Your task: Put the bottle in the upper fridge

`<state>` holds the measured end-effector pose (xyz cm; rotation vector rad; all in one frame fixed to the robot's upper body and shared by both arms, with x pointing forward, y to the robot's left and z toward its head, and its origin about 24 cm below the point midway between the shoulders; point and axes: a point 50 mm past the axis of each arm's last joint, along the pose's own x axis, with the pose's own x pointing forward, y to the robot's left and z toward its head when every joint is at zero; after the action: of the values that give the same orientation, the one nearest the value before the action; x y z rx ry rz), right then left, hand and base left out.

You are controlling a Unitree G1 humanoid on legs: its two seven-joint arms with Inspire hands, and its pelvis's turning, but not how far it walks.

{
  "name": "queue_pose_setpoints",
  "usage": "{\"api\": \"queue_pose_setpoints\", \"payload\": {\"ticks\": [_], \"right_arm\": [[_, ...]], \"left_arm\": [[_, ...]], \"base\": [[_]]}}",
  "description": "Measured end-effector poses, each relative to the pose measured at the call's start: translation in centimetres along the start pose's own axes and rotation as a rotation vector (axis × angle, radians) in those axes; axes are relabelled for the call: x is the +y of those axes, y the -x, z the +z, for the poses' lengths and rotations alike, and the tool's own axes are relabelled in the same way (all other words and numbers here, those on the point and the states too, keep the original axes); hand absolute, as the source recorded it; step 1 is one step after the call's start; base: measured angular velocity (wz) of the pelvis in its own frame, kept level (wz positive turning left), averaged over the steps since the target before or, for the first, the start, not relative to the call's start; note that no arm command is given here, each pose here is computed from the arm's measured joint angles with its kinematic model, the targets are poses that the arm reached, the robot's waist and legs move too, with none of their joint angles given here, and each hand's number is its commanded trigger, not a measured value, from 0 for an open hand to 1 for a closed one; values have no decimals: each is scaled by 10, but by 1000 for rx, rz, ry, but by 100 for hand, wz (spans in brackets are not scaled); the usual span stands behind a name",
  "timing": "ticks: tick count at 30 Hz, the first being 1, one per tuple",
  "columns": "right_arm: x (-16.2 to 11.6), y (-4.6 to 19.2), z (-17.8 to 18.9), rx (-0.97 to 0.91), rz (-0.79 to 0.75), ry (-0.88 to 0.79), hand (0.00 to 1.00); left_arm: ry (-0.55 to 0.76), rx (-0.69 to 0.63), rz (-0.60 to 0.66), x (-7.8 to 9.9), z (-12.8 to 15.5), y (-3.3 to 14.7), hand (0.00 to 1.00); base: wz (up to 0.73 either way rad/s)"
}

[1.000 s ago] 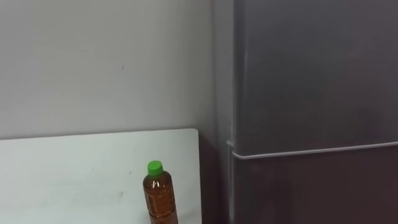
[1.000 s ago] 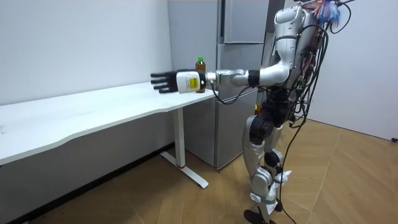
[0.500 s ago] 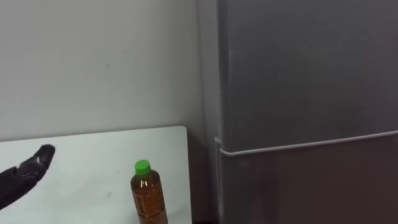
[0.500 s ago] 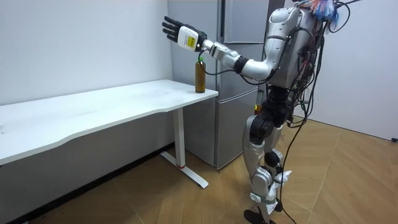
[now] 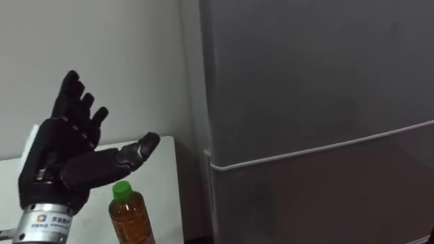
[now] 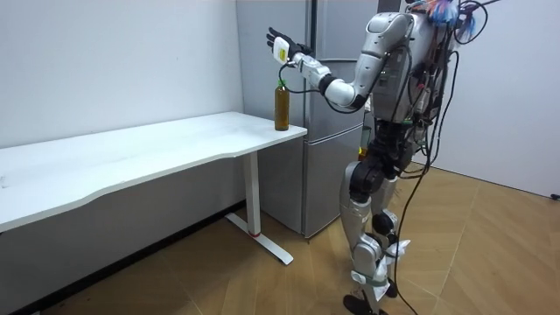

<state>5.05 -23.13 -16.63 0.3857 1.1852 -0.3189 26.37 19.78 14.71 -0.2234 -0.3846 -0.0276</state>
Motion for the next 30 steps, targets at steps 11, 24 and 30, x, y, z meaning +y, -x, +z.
{"api": "queue_pose_setpoints", "payload": {"ticks": [11, 24, 30], "right_arm": [[0, -1, 4, 7, 2, -10, 0], [-1, -1, 6, 31, 7, 2, 0], [-2, -2, 10, 45, 3, 6, 0]], "left_arm": [[42, 78, -92, -17, -12, -5, 0], [50, 121, -156, -25, -18, -4, 0], [24, 115, -189, -28, -12, -10, 0]], "base": [[-5], [3], [9]]}}
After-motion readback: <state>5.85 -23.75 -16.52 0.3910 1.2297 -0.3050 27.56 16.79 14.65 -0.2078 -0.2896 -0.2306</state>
